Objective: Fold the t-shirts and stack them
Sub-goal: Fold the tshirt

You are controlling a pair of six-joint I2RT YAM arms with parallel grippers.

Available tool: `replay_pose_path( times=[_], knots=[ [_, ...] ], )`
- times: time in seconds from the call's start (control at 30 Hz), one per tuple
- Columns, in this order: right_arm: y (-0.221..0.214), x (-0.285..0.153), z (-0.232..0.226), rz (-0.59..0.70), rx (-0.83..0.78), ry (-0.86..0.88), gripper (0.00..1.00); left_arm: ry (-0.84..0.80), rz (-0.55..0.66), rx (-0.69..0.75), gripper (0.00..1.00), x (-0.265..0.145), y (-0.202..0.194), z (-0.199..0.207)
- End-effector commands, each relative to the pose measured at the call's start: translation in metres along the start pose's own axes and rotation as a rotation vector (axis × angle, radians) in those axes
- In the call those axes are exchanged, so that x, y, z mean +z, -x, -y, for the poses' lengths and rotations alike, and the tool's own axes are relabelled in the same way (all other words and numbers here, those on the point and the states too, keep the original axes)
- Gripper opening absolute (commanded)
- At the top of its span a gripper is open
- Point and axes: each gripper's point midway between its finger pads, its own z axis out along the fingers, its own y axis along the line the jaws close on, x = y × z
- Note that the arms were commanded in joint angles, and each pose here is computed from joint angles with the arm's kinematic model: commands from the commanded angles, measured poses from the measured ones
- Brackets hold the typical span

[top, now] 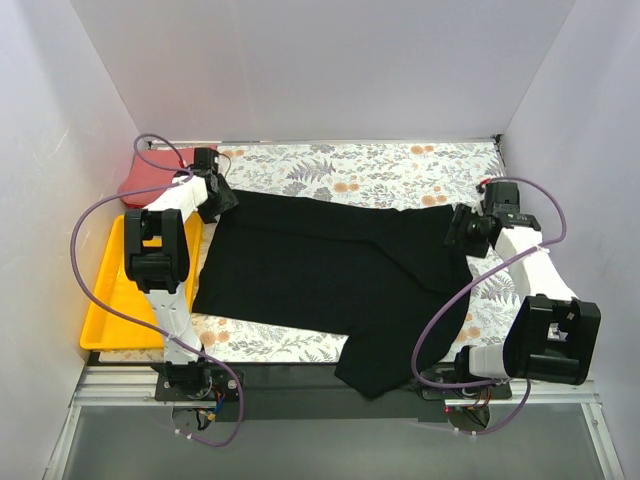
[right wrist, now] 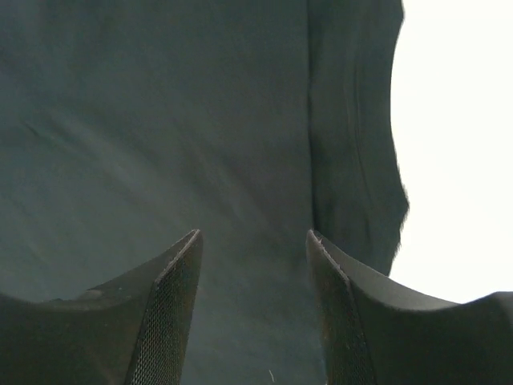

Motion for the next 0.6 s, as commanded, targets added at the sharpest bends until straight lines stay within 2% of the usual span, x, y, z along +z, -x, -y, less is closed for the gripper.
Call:
replay_pose_path(
  times=[0.0,0.13,0.27,0.57],
  knots=[
    [0.072,-0.003,-0.019,0.215,0.022,0.098,0.61,-0.119,0.187,-0.043,0.58,-0.064,0.061,0.026],
    [0.112,0.007,-0.009,0.291,0.125,0.174,0.60,-0.203,0.230,-0.030,0.60,-0.083,0.076,0.046],
    [0.136,0.028,0.001,0.323,0.161,0.219,0.58,-0.261,0.234,0.011,0.58,-0.080,0.075,0.066],
    [0.156,0.084,0.002,0.280,0.131,0.339,0.56,-0.280,0.216,0.077,0.41,-0.022,0.077,0.085]
  ],
)
